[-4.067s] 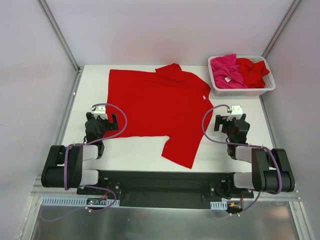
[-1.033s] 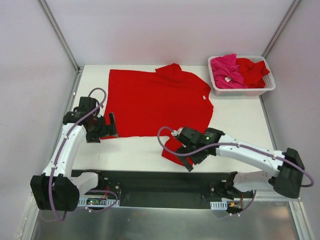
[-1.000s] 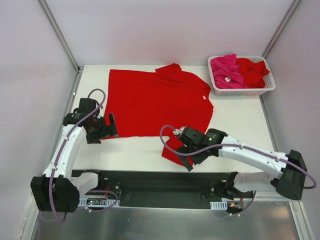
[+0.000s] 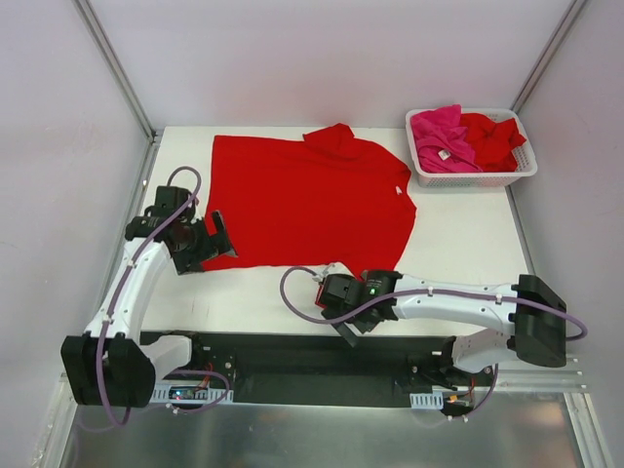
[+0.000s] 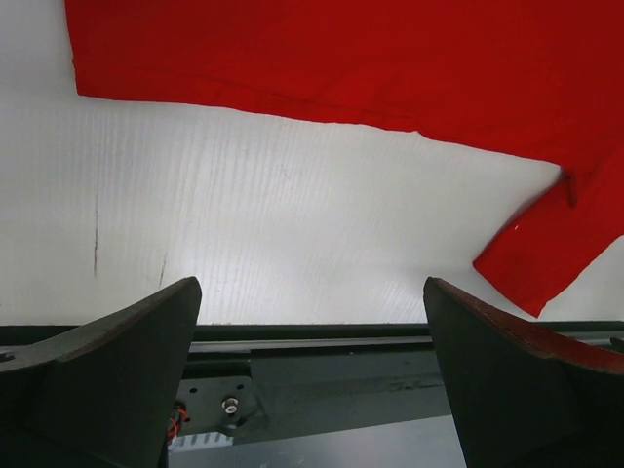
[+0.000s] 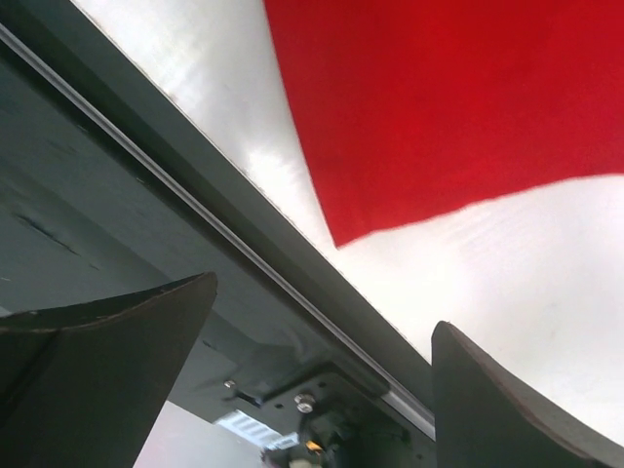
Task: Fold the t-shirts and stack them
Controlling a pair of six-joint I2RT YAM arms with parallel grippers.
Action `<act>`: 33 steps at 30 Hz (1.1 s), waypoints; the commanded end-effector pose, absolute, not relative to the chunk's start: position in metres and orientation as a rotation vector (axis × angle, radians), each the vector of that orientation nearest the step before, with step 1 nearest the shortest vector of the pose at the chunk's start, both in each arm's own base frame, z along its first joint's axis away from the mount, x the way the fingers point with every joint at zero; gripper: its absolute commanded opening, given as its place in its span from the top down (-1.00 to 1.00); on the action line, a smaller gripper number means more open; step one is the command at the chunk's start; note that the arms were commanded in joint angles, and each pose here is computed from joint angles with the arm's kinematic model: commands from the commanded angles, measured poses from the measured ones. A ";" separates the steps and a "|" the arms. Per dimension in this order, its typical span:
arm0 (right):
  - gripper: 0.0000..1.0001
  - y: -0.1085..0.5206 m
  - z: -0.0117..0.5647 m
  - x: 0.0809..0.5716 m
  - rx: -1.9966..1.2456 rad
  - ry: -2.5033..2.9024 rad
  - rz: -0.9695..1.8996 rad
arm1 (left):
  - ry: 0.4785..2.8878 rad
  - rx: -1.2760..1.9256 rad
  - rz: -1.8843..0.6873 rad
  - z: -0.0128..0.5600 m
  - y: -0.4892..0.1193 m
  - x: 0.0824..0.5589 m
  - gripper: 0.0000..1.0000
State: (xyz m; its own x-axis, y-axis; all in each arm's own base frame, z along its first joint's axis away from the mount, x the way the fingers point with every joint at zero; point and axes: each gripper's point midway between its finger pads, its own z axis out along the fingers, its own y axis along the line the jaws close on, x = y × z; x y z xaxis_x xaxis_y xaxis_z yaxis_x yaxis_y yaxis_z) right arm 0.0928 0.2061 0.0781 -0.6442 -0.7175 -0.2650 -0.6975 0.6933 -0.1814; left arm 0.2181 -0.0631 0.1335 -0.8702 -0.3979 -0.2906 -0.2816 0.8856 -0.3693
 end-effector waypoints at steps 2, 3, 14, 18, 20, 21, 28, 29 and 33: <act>-0.97 0.163 0.076 0.093 -1.233 2.572 -0.309 | 2.723 -0.529 -0.410 0.148 -0.058 0.225 -0.99; -1.00 0.164 0.074 0.088 -1.257 2.587 -0.279 | 2.717 -0.513 -0.422 0.154 -0.059 0.228 -0.99; -0.93 0.182 0.061 0.080 -1.369 2.630 -0.263 | 2.769 -0.430 -0.416 0.169 -0.059 0.232 -0.99; -0.90 0.199 0.047 0.067 -1.397 2.682 -0.100 | 2.769 -0.401 -0.442 0.172 -0.061 0.230 -0.98; -0.90 0.207 0.043 0.068 -1.372 2.684 -0.029 | 2.771 -0.380 -0.471 0.173 -0.065 0.229 -0.99; -0.90 0.205 0.040 0.066 -1.381 2.691 -0.015 | 2.772 -0.375 -0.475 0.173 -0.065 0.229 -0.99; -0.87 0.205 0.038 0.087 -1.350 2.704 0.036 | 2.773 -0.336 -0.481 0.172 -0.066 0.225 -0.99; -0.86 0.206 0.038 0.088 -1.344 2.713 0.045 | 2.775 -0.327 -0.486 0.172 -0.066 0.224 -0.99; -0.86 0.204 0.039 0.099 -1.292 2.769 0.081 | 2.812 -0.330 -0.427 0.159 -0.059 0.221 -0.98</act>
State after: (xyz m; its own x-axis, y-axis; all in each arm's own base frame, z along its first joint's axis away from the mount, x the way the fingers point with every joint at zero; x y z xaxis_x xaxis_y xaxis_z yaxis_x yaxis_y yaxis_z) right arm 0.0915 0.1978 0.0348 -0.6319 -0.7689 -0.0976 -0.7689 0.6377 -0.0457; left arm 0.2280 -0.0638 0.1627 -0.9260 -0.2858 -0.2465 -0.1936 0.9204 -0.3397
